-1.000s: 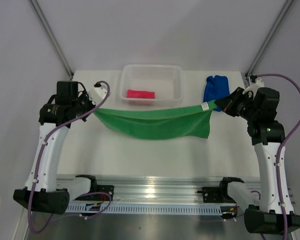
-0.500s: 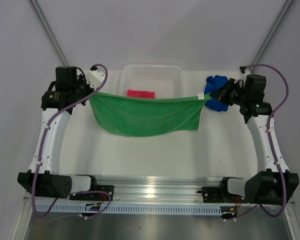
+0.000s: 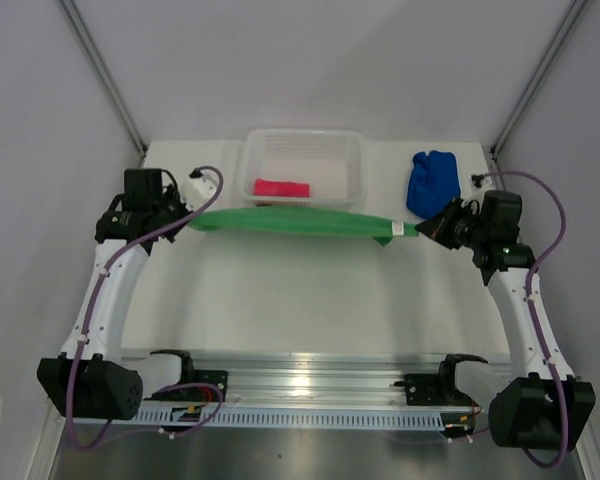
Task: Roll the towels
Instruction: Flatten the towel
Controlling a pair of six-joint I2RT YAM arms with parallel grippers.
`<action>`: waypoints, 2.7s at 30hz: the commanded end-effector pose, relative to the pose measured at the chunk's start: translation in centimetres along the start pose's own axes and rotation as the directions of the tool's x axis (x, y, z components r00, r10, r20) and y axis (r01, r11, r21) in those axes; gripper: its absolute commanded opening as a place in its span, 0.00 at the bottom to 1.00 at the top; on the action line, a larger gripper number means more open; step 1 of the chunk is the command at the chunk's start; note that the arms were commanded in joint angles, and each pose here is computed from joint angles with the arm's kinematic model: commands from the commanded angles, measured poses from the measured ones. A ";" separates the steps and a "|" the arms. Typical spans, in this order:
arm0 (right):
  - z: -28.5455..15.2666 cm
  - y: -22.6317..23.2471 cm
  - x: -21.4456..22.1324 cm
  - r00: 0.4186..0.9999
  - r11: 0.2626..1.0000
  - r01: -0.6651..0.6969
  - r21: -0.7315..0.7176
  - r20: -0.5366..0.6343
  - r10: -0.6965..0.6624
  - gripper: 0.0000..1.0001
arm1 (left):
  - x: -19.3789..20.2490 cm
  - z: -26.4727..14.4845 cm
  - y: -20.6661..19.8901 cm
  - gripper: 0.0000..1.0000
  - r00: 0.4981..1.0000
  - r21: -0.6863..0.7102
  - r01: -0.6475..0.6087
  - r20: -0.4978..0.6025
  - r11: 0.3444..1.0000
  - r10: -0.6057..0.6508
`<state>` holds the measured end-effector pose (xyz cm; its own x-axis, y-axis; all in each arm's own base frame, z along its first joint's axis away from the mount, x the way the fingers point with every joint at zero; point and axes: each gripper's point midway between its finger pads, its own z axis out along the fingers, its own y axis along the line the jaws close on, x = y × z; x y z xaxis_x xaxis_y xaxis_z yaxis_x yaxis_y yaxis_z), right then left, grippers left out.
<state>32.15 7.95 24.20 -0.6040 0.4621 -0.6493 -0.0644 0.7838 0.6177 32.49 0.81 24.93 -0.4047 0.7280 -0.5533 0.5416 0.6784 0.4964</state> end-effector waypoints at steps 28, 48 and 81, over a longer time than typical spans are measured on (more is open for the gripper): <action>-5.6 -4.2 17.9 0.895 0.961 -0.128 0.246 -0.389 0.218 0.00 | 15.7 -4.1 -17.3 0.01 0.902 0.569 0.098 -0.397 0.817 0.169; -4.3 -7.4 22.2 0.844 0.925 -0.135 0.356 -0.447 0.296 0.00 | 19.1 -0.9 -19.0 0.02 0.881 0.592 0.090 -0.421 0.801 0.213; 10.5 -11.2 8.8 0.934 0.954 -0.163 0.253 -0.272 0.232 0.50 | 8.9 8.5 -5.5 0.60 0.814 0.181 0.519 -0.403 0.836 -0.418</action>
<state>32.17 7.20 6.37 -0.7875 0.5477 -0.2826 0.3519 0.7761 0.5233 27.19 2.08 11.02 -0.7918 0.5494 -0.2669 0.5688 0.8224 0.0053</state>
